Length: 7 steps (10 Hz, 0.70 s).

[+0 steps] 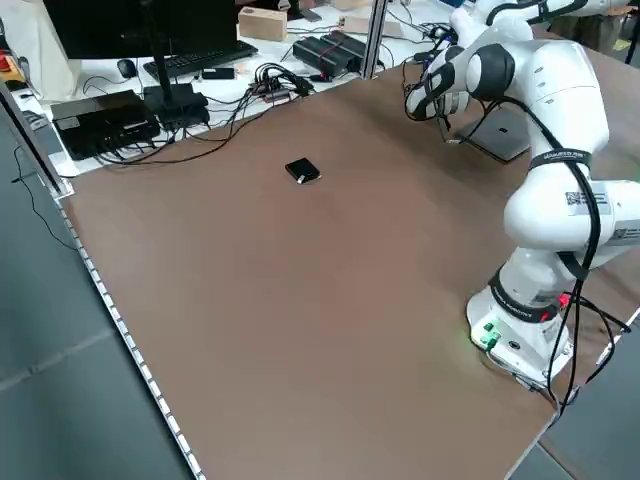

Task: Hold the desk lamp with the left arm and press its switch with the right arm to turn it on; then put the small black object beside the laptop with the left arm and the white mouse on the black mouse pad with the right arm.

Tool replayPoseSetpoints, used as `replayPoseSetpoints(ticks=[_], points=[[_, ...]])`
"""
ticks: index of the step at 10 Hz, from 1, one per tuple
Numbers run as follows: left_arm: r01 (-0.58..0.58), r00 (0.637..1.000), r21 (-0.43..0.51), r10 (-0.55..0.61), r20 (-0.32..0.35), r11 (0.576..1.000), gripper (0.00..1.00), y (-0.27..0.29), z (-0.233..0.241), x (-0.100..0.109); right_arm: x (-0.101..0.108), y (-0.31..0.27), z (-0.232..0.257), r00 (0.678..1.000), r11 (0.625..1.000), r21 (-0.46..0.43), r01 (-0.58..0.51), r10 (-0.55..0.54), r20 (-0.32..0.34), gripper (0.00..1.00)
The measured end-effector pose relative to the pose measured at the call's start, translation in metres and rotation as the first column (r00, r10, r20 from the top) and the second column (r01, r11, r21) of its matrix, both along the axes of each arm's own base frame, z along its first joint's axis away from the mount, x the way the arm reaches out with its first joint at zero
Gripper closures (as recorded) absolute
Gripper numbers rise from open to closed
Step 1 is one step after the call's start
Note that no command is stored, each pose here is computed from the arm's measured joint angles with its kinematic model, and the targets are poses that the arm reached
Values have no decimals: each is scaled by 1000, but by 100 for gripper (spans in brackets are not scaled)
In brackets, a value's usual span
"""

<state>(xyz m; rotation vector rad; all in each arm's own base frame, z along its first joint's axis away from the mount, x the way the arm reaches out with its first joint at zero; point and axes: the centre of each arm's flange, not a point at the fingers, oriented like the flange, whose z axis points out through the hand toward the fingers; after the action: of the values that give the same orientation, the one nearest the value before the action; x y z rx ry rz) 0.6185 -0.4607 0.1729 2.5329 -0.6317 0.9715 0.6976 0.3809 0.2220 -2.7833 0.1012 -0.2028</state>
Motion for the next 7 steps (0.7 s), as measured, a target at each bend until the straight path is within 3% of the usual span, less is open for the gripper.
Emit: replayPoseSetpoints(ticks=[7], points=[[0, 1000, 0, 0, 0, 1000, 85, 0, 0, 0, -1, 1, -15, 1000, 1000, -5, 4, -4, 10, 99]])
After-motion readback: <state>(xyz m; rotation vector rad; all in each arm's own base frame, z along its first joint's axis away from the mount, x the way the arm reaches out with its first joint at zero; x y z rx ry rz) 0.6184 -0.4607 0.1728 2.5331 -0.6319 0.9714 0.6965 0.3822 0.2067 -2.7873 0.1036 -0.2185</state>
